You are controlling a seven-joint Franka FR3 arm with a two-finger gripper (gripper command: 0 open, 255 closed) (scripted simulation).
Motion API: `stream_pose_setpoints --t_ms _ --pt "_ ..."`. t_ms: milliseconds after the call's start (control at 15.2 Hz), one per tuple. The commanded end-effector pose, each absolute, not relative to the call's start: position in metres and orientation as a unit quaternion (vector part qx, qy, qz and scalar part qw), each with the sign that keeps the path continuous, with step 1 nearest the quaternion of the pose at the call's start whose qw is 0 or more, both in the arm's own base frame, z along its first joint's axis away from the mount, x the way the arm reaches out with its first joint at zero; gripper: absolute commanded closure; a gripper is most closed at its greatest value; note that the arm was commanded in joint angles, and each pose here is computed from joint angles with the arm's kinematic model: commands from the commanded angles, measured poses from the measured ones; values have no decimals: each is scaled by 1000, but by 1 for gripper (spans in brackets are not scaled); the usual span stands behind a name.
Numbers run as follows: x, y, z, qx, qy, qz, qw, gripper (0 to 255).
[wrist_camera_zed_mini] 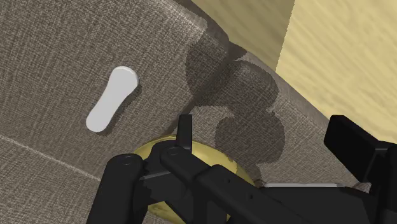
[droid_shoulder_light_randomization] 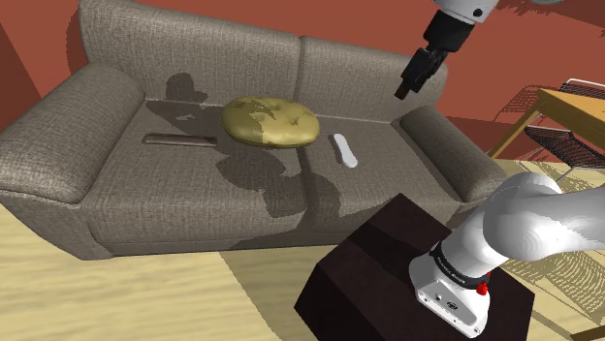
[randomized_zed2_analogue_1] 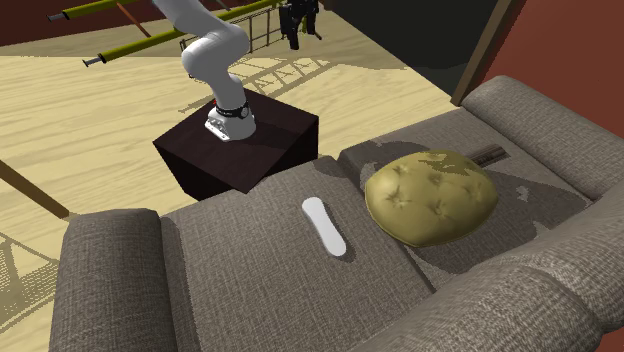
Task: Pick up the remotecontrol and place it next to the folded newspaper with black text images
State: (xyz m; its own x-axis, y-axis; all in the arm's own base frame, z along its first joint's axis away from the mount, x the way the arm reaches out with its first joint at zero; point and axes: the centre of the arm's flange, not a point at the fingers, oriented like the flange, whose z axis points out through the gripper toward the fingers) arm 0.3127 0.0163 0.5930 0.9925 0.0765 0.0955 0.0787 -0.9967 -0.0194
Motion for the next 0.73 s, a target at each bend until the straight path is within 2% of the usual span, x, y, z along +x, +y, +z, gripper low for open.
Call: stream_pose_setpoints --t_ms 0,660 --pt "313 16 593 -998 -39 -47 12 0" --pt "391 -35 498 -999 36 -36 11 0"
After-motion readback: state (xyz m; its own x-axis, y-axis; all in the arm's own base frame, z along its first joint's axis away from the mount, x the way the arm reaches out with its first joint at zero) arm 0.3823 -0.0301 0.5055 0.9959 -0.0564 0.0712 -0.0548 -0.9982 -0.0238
